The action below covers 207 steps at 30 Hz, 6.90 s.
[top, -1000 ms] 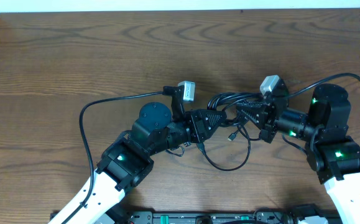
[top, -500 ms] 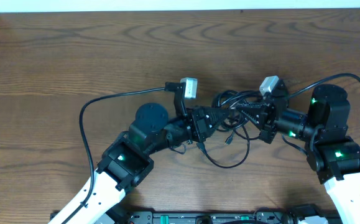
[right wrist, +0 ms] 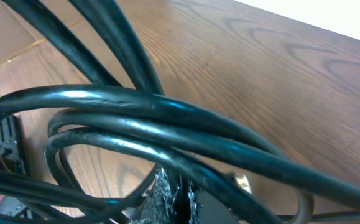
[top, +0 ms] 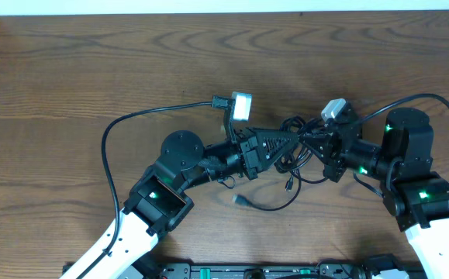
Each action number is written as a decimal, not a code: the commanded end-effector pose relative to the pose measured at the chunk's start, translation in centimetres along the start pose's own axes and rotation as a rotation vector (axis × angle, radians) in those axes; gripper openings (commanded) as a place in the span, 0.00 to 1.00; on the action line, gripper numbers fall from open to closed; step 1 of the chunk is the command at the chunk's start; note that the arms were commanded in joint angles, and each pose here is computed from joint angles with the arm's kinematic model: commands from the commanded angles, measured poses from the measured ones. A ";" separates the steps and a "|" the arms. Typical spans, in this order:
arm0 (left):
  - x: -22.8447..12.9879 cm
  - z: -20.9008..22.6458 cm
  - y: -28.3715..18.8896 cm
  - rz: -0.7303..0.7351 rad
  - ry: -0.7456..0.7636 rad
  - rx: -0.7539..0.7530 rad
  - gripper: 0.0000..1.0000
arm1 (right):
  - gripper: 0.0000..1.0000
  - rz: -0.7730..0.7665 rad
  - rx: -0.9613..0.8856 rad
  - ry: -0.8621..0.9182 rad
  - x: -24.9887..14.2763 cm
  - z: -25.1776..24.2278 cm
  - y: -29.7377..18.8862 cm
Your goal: Untangle cables
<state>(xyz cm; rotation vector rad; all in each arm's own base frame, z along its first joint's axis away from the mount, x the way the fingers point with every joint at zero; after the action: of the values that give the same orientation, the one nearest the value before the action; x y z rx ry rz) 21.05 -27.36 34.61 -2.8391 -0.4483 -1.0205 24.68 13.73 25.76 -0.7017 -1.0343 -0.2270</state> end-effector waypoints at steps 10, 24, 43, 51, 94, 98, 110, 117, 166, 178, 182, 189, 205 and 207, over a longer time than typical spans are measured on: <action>5.0 -5.2 -5.1 -0.198 0.089 -0.098 0.07 | 0.01 0.086 -0.318 0.010 -1.8 -4.6 -0.5; 3.0 -6.9 -5.5 -0.053 0.039 -0.201 0.07 | 0.01 0.099 -0.638 0.063 -2.1 -8.6 -2.6; 3.0 -4.0 -4.9 -0.033 0.038 -0.114 0.07 | 0.99 0.068 0.011 0.105 -1.7 0.0 0.2; 2.8 -1.9 -3.7 0.005 0.013 -0.085 0.07 | 0.99 0.008 0.158 0.096 -0.2 2.0 0.1; 0.1 -11.2 -2.2 0.043 0.051 -0.444 0.07 | 0.99 -0.018 -0.365 0.180 0.1 -9.6 3.9; 0.0 -12.1 -2.6 0.061 0.036 -0.488 0.07 | 0.99 -0.020 -0.509 0.179 0.0 -11.4 3.0; 0.5 -14.6 -4.2 0.064 0.027 -0.614 0.07 | 0.99 -0.031 -0.781 0.201 -0.4 -15.2 0.0; 0.7 -14.9 -4.5 0.050 0.041 -0.630 0.08 | 0.99 -0.019 -0.905 0.244 -1.4 -17.4 -2.4; 12.6 -2.3 -13.8 -0.275 0.074 -0.126 0.08 | 0.99 0.060 -1.191 0.467 -6.3 -22.2 -9.9; 13.0 2.7 -16.0 -0.220 -0.022 -0.006 0.07 | 0.99 0.046 -1.041 0.470 -5.9 -21.4 -8.0; 12.1 3.6 -15.6 -0.144 -0.040 -0.015 0.07 | 0.99 0.067 -0.851 0.383 -5.2 -20.0 -5.9; 11.9 4.5 -15.5 -0.112 -0.059 -0.017 0.08 | 0.99 0.068 -0.355 0.104 -3.7 -14.5 -2.0; 10.3 4.9 -13.3 -0.051 -0.059 -0.058 0.07 | 0.99 0.061 -0.197 0.068 -3.8 -12.2 -1.4; 10.1 4.6 -12.4 -0.044 -0.064 -0.076 0.08 | 0.99 0.062 -0.197 0.068 -3.8 -12.2 -1.4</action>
<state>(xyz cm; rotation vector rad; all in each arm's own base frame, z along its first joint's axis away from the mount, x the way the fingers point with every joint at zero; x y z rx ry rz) 27.82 -11.08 36.69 -2.9501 -0.5235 -0.9096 30.81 4.33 19.20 -0.9204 -0.9189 -0.3101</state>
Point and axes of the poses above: each gripper's point midway between its finger pads, its own y axis out along the fingers, its own z axis along the line the jaws close on, x = y × z, the point moved 3 cm from there along -y, back along the fingers, and after that the axes turned 7 degrees about y, right-handed, at the moved point
